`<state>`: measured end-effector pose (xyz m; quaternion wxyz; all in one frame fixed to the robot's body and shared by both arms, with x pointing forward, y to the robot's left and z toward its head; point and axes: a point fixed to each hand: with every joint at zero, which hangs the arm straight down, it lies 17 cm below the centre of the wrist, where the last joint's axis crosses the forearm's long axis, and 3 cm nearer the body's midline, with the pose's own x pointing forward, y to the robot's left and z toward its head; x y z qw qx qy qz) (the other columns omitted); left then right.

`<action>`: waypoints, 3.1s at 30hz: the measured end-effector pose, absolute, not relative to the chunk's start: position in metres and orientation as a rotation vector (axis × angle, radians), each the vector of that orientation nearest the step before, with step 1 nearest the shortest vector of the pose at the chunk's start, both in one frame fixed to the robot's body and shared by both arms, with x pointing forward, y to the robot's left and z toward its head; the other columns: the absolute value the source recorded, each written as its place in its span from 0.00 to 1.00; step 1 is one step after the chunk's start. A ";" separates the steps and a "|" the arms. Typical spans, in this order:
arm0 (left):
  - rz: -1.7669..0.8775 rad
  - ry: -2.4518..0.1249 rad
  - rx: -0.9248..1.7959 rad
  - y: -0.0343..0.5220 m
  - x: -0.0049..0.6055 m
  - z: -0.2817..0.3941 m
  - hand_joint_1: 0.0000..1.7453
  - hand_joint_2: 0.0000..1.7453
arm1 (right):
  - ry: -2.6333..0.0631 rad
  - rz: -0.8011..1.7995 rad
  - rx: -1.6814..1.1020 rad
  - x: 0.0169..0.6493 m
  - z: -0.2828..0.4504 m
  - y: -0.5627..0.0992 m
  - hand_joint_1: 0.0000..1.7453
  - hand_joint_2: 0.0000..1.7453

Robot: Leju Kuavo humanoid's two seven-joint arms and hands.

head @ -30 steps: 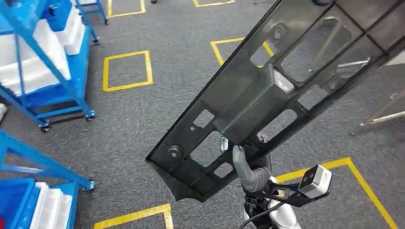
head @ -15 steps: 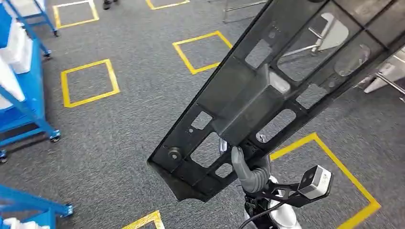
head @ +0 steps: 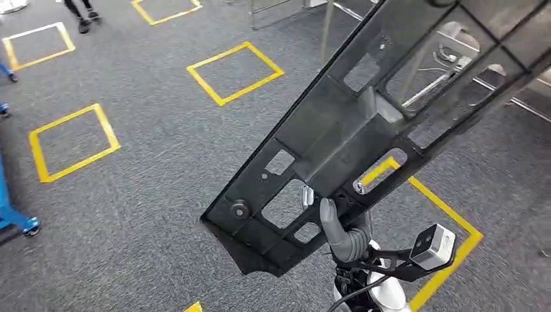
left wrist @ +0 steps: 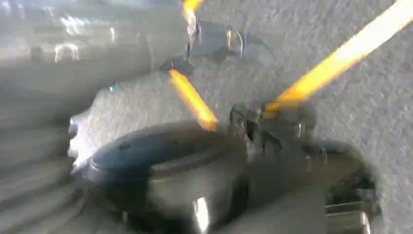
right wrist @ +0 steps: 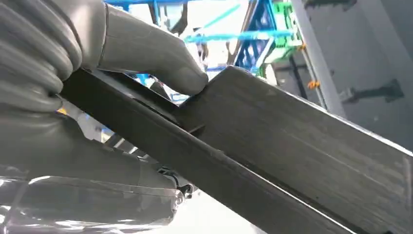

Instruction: Take the parts from the cabinet and place them on the table.

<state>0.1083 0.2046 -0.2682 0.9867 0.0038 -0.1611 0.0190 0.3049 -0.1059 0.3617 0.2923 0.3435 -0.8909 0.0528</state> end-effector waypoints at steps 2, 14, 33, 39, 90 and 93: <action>0.038 -0.327 0.008 0.205 0.110 -0.268 0.00 1.00 | -2.373 0.142 0.916 0.305 0.362 -0.106 1.00 1.00; 0.044 -0.317 0.011 0.207 0.105 -0.269 0.00 1.00 | -2.372 0.145 0.920 0.303 0.360 -0.107 1.00 1.00; 0.013 -0.329 0.133 0.228 0.110 -0.270 0.00 1.00 | -2.373 0.143 0.915 0.304 0.359 -0.109 1.00 1.00; -0.001 -0.357 0.190 0.238 0.115 -0.268 0.00 1.00 | -2.375 0.134 0.907 0.304 0.360 -0.110 1.00 1.00; 0.032 -0.384 -0.010 0.202 0.117 -0.264 0.00 1.00 | -2.413 0.110 0.878 0.305 0.364 -0.116 1.00 1.00; 0.034 -0.381 -0.012 0.202 0.115 -0.265 0.00 1.00 | -2.408 0.112 0.877 0.305 0.362 -0.116 1.00 1.00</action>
